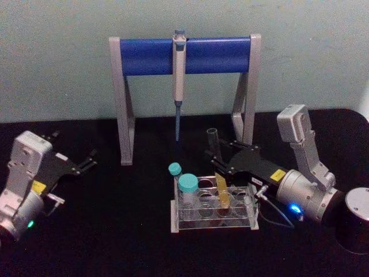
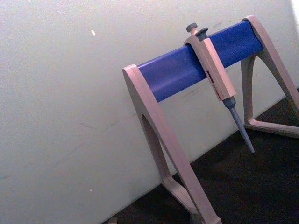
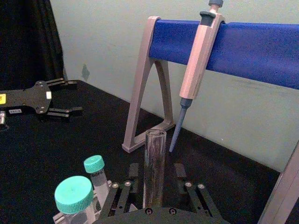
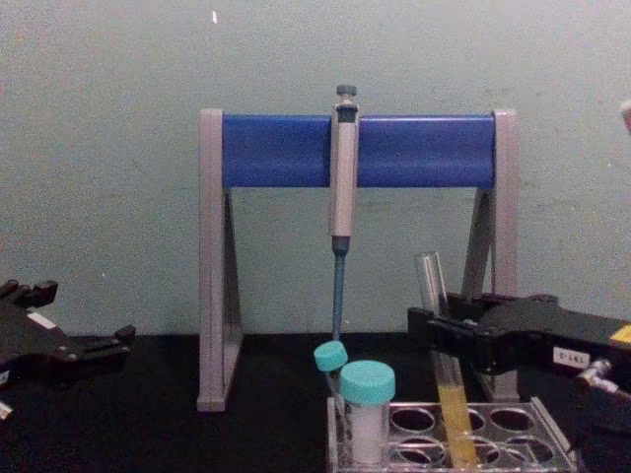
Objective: Pick up the test tube from the test tube rack, shake it, then place it back into the test tube rack.
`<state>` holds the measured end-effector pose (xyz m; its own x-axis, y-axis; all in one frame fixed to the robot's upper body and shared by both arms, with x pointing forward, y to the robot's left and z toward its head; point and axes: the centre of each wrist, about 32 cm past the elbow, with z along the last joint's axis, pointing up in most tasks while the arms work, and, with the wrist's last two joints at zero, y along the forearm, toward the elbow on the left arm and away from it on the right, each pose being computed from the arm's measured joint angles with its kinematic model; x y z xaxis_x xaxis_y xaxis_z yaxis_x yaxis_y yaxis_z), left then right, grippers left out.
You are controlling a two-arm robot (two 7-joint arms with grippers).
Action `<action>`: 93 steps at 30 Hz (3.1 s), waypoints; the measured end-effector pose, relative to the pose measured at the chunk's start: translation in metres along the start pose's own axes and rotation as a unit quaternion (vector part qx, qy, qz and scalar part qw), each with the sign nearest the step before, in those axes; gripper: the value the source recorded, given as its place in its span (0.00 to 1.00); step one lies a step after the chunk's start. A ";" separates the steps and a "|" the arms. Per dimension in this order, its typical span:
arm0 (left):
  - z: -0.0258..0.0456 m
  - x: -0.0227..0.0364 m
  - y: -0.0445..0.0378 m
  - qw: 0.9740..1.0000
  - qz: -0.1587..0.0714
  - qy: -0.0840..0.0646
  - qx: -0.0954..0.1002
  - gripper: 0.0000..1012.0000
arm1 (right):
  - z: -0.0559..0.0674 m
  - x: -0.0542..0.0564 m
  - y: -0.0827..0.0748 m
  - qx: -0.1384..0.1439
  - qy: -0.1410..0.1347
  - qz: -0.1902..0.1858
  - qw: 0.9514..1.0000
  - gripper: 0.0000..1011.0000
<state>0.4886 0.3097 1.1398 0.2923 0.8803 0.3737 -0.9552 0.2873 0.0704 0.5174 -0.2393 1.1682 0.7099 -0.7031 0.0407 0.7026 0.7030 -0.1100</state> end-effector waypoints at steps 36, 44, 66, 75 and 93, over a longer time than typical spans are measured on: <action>0.0000 0.0000 0.0000 1.000 0.000 0.000 0.000 0.99 | 0.013 0.001 -0.008 0.055 0.001 -0.002 0.998 0.23; 0.0000 0.0000 0.0000 1.000 0.000 0.000 0.000 0.99 | 0.032 0.002 -0.017 0.134 -0.015 -0.018 0.991 0.23; 0.0000 0.0000 0.0000 1.000 0.000 0.000 0.000 0.99 | 0.027 0.004 -0.025 0.208 -0.039 -0.057 0.976 0.23; 0.0000 0.0000 0.0000 1.000 0.000 0.000 0.000 0.99 | 0.022 0.005 -0.019 0.204 -0.030 -0.022 0.978 0.23; 0.0000 0.0000 0.0000 1.000 0.000 0.000 0.000 0.99 | 0.025 0.010 -0.058 0.152 0.004 0.086 0.985 0.23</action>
<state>0.4886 0.3097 1.1398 0.2923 0.8803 0.3737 -0.9552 0.2874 0.0702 0.4844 -0.2844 1.1999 0.8205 -0.5703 0.0398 0.5545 0.8108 0.1874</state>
